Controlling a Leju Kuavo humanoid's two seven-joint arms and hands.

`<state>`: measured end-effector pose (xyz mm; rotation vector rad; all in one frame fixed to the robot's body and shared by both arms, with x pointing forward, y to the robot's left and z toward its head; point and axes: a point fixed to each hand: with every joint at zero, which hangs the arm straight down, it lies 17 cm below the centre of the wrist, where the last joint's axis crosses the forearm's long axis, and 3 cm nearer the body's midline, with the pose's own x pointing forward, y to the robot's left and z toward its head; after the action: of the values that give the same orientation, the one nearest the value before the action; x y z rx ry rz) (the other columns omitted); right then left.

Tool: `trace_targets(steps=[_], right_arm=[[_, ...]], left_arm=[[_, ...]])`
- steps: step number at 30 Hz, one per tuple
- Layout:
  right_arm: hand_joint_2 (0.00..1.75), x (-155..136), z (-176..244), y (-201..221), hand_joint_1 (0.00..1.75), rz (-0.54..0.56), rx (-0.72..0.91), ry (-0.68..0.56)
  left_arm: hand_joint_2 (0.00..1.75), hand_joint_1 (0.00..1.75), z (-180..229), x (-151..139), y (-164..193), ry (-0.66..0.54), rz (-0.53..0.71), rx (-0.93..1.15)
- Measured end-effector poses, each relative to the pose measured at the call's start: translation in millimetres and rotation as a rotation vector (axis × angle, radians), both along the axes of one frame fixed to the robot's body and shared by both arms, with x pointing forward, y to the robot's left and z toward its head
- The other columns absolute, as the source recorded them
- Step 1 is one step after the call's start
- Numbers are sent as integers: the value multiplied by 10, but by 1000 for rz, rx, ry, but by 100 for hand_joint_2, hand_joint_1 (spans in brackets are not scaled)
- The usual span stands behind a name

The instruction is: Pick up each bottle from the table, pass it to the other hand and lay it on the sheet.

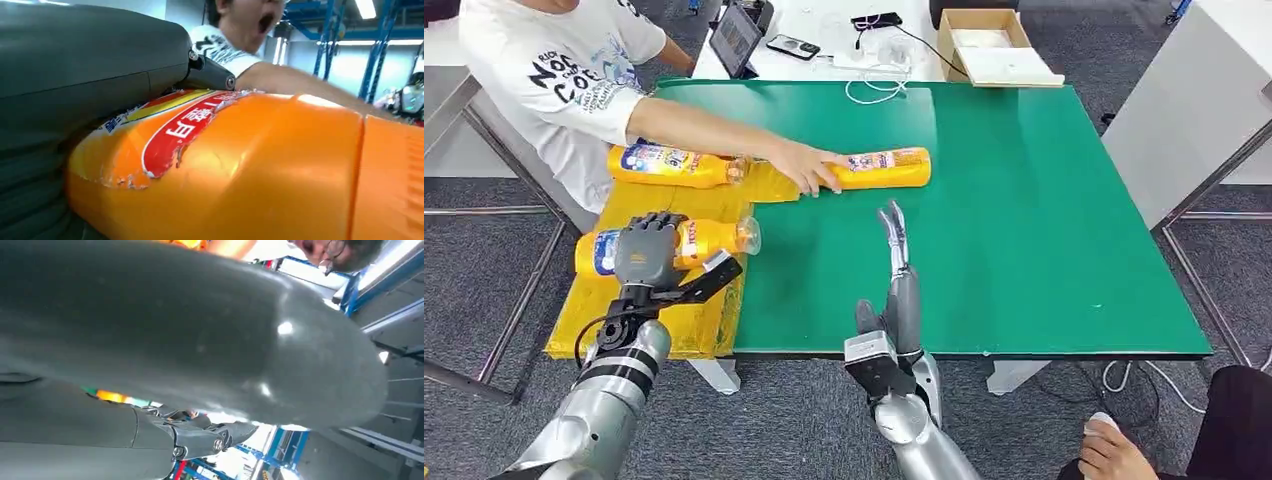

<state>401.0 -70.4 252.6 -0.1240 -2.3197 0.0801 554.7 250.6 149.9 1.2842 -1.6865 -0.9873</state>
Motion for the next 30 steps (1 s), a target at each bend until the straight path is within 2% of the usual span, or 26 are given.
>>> trace_targets(steps=[10,18,19,20,21,22,23,24,25,27,28,30], right_arm=[[0,-8,24,18,0,17,12,-1],[0,-17,41,80,0,50,13,-3],[0,-15,37,81,0,51,14,0],[0,-11,33,83,0,53,14,4],[0,-10,30,88,0,57,15,6],[0,-8,25,92,0,60,15,9],[0,-4,15,103,0,66,16,15],[0,-1,5,108,0,68,15,19],[0,1,-7,112,0,70,13,22],[0,2,-26,128,0,76,11,28],[0,5,-35,135,0,80,10,31],[0,19,-54,160,0,89,4,37]], left_arm=[[175,175,-139,96,101,63,41,32],[175,175,-719,78,63,289,8,28],[175,117,-788,62,69,318,5,3],[175,115,-845,51,64,346,-2,-30],[175,70,-876,53,62,368,-8,-56],[175,31,-914,51,59,393,-15,-79],[175,31,-943,49,59,414,-21,-105],[175,24,-957,56,57,430,-26,-125],[175,0,-990,50,52,450,-31,-145],[175,0,-1025,39,56,467,-33,-169],[0,0,-1030,38,64,471,-32,-180],[0,0,-1051,35,69,483,-32,-194]])
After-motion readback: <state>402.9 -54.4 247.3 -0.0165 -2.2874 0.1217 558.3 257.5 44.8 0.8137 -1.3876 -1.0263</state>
